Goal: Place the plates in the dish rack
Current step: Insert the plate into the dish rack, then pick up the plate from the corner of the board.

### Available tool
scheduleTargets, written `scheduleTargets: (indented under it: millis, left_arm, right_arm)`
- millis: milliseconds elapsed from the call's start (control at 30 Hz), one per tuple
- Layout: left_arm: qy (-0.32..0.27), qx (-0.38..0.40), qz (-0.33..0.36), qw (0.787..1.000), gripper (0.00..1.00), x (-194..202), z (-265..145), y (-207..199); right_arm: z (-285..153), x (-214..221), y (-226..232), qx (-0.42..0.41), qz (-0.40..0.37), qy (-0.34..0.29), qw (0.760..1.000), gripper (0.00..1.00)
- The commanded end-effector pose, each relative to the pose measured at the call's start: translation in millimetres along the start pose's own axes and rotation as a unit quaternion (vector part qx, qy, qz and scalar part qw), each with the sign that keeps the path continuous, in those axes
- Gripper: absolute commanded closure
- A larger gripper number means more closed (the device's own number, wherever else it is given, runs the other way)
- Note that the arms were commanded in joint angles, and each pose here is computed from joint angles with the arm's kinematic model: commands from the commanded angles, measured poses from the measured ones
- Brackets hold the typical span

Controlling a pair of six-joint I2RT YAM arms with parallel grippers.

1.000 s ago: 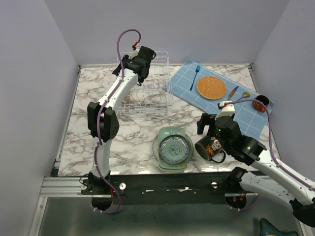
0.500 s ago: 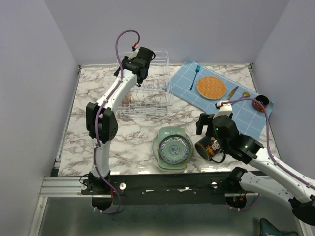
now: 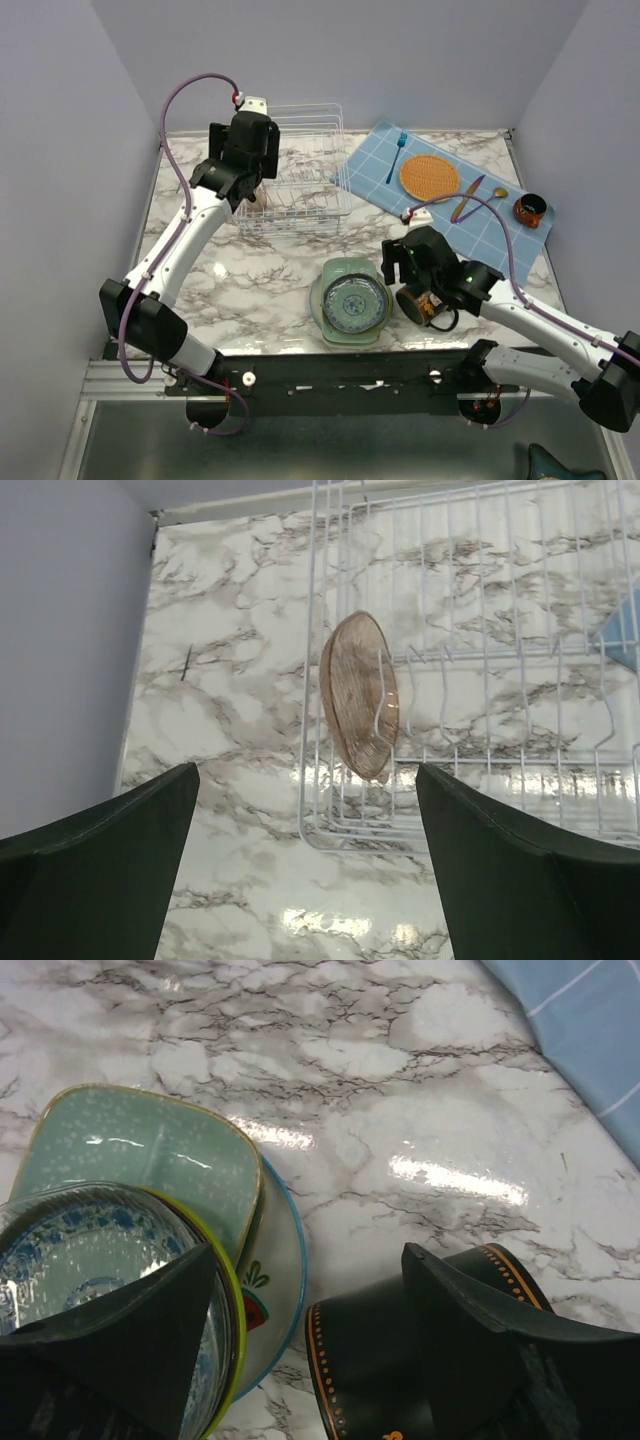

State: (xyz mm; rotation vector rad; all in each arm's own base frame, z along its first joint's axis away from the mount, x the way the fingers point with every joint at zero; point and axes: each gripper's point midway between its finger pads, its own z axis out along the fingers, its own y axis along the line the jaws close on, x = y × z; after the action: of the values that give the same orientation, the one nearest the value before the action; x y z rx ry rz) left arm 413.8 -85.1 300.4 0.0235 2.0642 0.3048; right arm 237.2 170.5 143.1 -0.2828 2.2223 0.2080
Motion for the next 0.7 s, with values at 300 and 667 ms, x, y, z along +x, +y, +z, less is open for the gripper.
scheduleTargets:
  millis: [300, 667]
  left_arm:
    - [-0.020, 0.199, -0.094, 0.975, 0.01, 44.2, -36.1, -56.4]
    - [0.005, 0.207, -0.096, 0.974, 0.01, 77.0, -35.5, -61.8]
  right_arm:
    - [-12.9, 14.9, 42.4, -0.127, -0.032, 0.049, 0.990, 0.37]
    - [-10.8, 33.9, 51.2, -0.151, -0.042, 0.083, 0.984, 0.45]
